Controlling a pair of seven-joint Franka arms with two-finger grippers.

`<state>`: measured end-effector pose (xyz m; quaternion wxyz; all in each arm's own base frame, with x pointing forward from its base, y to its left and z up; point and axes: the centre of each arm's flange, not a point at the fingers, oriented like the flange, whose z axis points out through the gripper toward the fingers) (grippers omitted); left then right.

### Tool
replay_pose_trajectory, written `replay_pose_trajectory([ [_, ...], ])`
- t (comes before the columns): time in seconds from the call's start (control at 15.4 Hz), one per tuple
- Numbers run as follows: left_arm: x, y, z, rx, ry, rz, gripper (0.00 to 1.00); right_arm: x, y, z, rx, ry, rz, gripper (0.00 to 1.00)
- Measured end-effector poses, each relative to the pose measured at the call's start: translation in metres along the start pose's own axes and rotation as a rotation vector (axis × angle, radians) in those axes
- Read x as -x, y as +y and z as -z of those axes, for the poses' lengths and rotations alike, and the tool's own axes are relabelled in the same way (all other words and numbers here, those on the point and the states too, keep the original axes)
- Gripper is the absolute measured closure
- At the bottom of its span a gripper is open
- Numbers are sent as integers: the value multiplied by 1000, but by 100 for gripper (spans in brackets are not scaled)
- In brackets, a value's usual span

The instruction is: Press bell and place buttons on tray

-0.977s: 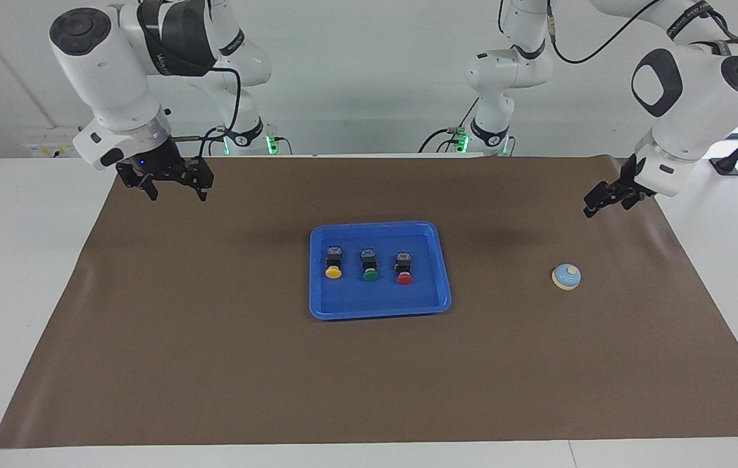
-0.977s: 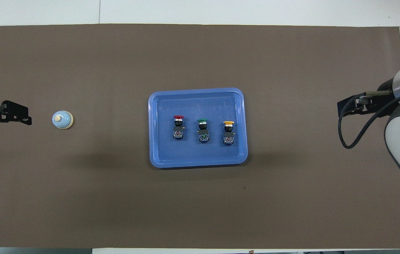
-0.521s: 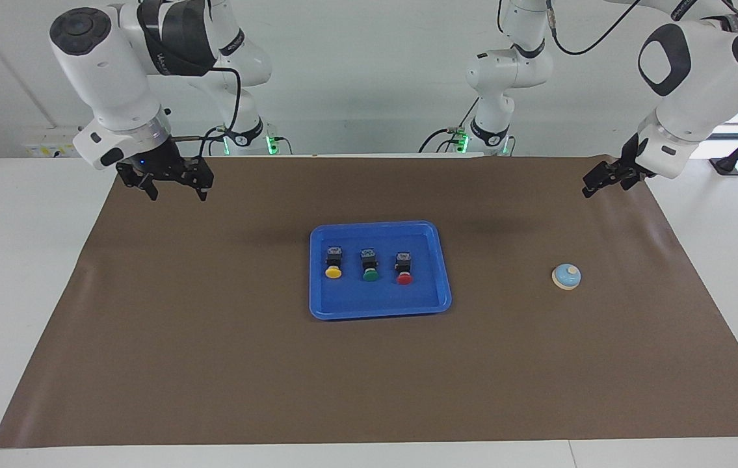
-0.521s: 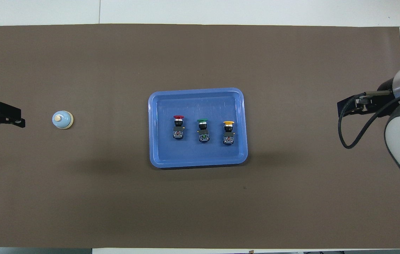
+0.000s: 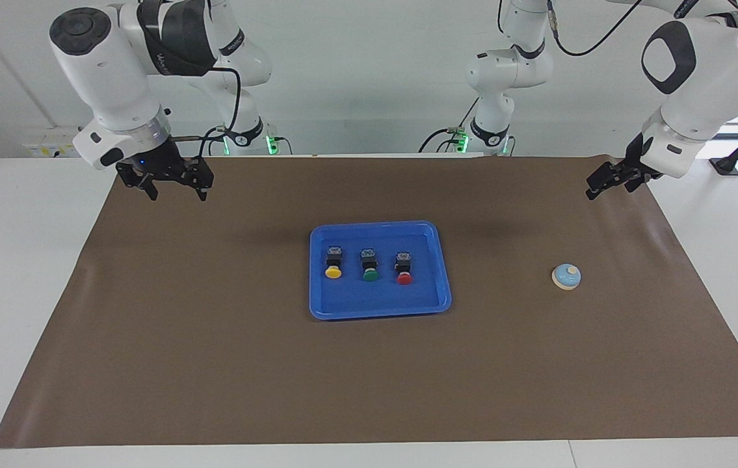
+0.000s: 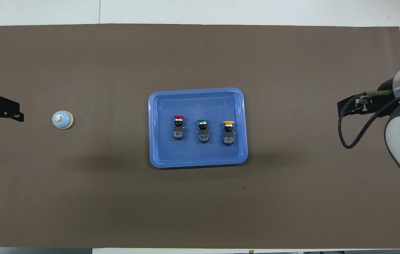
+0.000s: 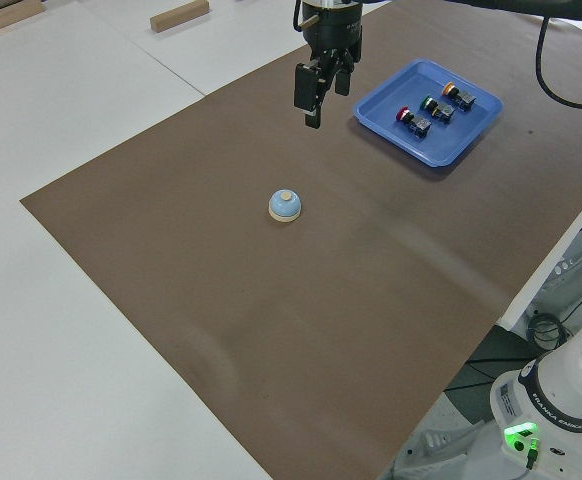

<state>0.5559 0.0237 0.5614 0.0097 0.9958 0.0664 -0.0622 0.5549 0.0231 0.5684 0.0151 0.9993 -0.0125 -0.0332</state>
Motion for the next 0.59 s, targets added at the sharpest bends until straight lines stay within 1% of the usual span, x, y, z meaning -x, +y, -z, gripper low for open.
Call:
replay_pose_trajectory([
  [0.33, -3, 3, -1, -1, -2, -6, 0, 0, 0, 0, 0, 0, 0, 0],
  [0.59, 0, 13, 9, -3, -3, -23, 0, 0, 0, 0, 0, 0, 0, 0],
])
